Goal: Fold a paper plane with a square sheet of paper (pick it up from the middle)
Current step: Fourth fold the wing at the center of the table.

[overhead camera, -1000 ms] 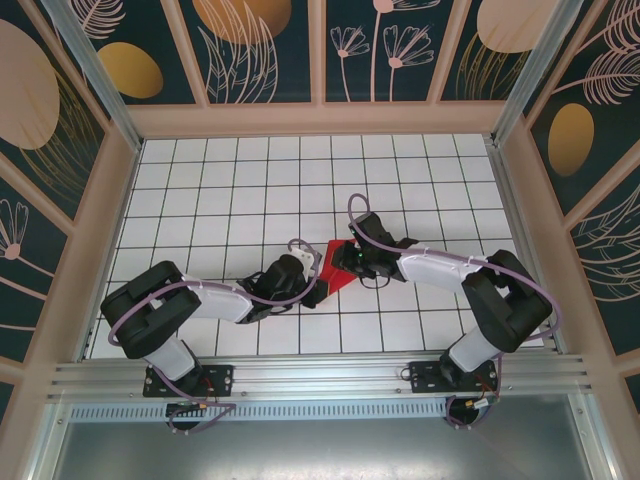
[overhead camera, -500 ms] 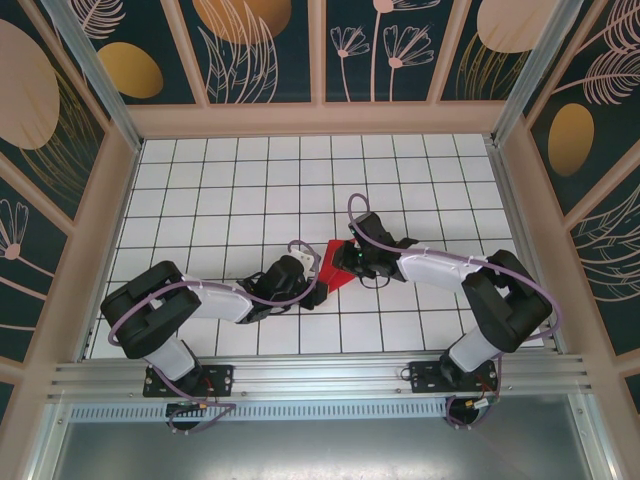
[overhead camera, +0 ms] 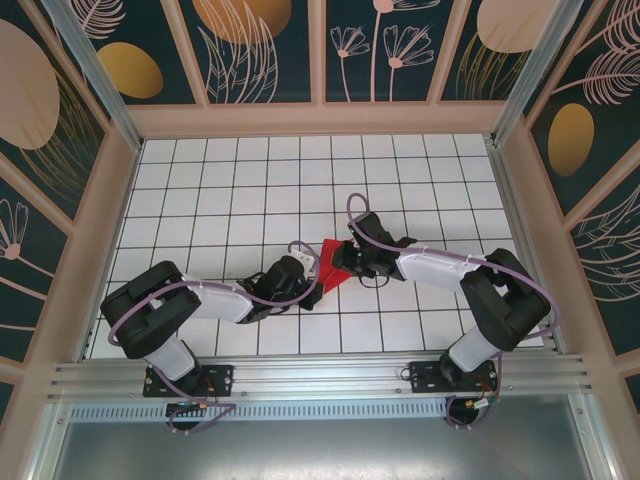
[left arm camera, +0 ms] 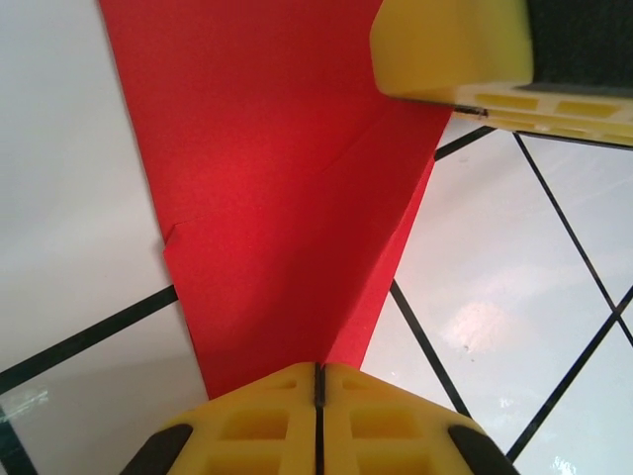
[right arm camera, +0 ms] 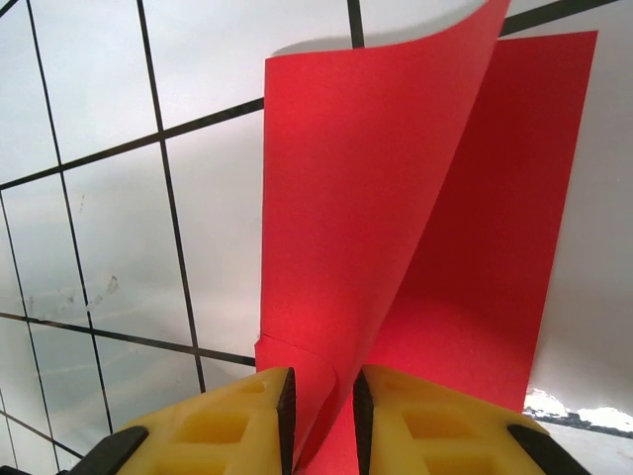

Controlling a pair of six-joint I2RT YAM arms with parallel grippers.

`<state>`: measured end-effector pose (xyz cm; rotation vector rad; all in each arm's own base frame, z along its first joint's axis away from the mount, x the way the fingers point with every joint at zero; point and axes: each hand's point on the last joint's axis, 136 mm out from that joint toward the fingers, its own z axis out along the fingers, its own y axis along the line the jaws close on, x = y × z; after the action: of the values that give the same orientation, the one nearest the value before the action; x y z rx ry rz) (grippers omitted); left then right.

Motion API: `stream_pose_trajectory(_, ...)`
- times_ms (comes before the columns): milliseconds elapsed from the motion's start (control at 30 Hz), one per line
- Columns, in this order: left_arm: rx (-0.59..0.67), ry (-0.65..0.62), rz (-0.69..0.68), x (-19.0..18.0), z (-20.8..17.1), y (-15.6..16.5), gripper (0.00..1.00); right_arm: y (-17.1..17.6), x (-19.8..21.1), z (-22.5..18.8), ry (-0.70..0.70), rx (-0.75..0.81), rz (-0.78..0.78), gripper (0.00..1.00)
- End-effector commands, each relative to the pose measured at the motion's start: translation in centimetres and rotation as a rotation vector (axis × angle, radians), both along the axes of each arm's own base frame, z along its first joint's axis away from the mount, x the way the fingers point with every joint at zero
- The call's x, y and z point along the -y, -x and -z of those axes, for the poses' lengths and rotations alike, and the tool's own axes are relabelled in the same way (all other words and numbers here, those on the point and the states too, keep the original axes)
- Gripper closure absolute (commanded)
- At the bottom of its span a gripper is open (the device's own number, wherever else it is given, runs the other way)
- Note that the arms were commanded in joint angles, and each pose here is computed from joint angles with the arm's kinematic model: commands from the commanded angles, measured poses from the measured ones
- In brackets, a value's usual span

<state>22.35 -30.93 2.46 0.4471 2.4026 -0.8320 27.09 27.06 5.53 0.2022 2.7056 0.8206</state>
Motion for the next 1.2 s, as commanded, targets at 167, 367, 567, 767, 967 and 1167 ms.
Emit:
stream_pose_trajectory(167,0.015,0.031,-0.031,-0.2,-0.7,-0.4,1.0,-0.4,-1.0,-1.2,-0.019,0.03,-0.036,0.71)
stream_pose_trajectory(367,-0.028,0.177,-0.036,-0.1,-2.1,-0.4,1.0,-0.5,-1.0,-3.3,-0.04,0.106,-0.072,0.61)
stream_pose_trajectory(567,-0.087,0.346,-0.025,-0.1,-3.7,-0.5,1.0,-0.3,-0.8,-5.0,-0.114,0.154,-0.092,0.62)
stream_pose_trajectory(767,-0.137,0.363,-0.046,-0.3,-2.5,-0.5,1.0,0.2,-2.3,-5.1,-0.19,0.141,-0.166,0.77)
stream_pose_trajectory(967,-0.174,0.371,-0.082,-0.7,-1.4,-0.4,1.0,0.0,-3.7,-4.0,-0.214,0.106,-0.208,0.87)
stream_pose_trajectory(1167,-0.19,0.354,-0.127,-1.5,-0.5,-0.5,1.0,-0.6,-4.3,-3.2,-0.205,0.092,-0.221,0.88)
